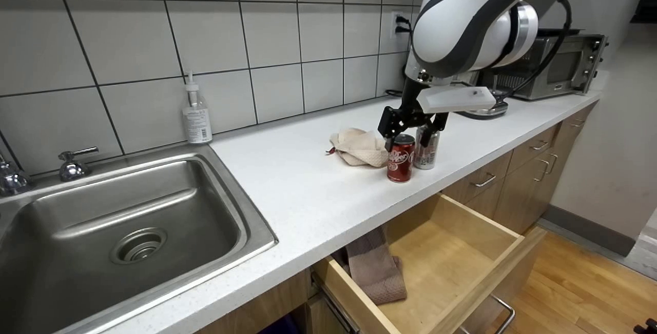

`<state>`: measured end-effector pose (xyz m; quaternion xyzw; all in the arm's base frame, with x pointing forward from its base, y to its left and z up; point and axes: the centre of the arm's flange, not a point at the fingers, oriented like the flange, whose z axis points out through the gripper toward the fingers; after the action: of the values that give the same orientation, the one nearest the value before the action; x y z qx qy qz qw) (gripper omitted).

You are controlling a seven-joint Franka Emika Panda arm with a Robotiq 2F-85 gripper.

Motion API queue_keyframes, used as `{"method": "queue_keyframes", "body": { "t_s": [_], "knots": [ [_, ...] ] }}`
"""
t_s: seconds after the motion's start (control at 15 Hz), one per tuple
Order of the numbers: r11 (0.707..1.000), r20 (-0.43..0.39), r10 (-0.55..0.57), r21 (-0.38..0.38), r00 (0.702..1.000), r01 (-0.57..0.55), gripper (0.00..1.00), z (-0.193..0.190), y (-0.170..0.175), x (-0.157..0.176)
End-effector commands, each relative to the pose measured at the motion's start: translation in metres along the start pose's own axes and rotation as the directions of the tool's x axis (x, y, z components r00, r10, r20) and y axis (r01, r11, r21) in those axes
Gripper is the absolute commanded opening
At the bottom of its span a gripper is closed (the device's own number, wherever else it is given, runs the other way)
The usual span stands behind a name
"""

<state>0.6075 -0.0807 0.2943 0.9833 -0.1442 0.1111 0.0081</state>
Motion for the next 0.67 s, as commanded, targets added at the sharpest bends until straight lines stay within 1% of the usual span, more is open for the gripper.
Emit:
{"method": "queue_keyframes", "body": {
  "t_s": [0.0,0.27,0.33,0.6],
  "knots": [
    [1.000,0.020,0.025,0.001,0.999,-0.025,1.00,0.0038,0.0012,0.0163],
    [1.000,0.021,0.023,0.000,1.000,-0.023,1.00,0.0070,0.0019,0.0186],
    [1.000,0.017,0.020,-0.001,1.000,-0.020,0.81,0.0076,0.0019,0.0187],
    [1.000,0.010,0.012,0.006,1.000,-0.012,0.49,0.0073,0.0007,0.0186]
  ]
}}
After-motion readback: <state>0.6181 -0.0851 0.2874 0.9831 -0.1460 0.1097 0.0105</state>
